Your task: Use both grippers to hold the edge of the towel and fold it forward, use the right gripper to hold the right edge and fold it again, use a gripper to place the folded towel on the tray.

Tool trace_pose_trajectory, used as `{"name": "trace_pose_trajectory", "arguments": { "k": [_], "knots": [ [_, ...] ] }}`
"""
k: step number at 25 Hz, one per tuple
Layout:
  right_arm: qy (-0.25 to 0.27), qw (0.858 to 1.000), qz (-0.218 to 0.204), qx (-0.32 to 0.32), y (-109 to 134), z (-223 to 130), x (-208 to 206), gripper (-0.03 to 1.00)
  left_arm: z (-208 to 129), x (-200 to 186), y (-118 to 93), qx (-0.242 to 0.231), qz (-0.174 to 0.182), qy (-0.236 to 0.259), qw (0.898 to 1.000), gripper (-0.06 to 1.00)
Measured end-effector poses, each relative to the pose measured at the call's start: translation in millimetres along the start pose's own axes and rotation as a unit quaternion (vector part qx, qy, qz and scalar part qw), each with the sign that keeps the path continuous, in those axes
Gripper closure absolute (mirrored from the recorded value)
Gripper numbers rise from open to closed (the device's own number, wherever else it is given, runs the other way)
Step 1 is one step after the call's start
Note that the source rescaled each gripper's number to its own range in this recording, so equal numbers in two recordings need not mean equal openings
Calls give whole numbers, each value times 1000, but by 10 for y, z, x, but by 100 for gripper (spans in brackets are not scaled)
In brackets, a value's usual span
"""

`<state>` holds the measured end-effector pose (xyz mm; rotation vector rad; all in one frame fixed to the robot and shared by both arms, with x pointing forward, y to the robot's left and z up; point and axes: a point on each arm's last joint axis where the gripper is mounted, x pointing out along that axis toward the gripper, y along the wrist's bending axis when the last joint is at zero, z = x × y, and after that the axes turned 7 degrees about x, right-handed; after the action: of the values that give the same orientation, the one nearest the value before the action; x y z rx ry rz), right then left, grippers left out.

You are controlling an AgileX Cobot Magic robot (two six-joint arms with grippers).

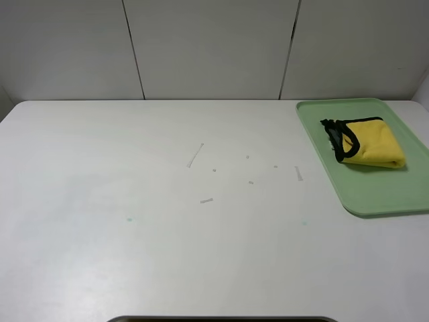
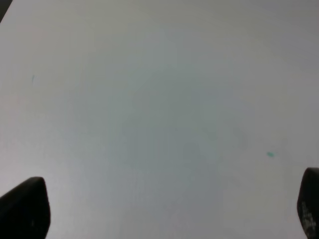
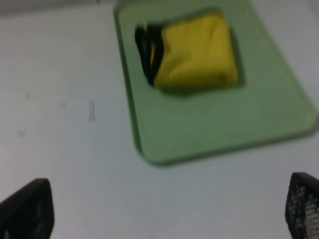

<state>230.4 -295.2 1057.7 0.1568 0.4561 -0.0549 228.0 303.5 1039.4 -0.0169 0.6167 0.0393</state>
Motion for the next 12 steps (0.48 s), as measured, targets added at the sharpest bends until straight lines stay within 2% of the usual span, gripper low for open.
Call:
{"name": "trace_pose_trajectory", "arguments": {
  "k": [12],
  "knots": [
    [-3, 1000, 15, -10, -14, -30, 69, -3, 0, 0, 0, 0, 0, 0, 1000, -6]
  ]
}}
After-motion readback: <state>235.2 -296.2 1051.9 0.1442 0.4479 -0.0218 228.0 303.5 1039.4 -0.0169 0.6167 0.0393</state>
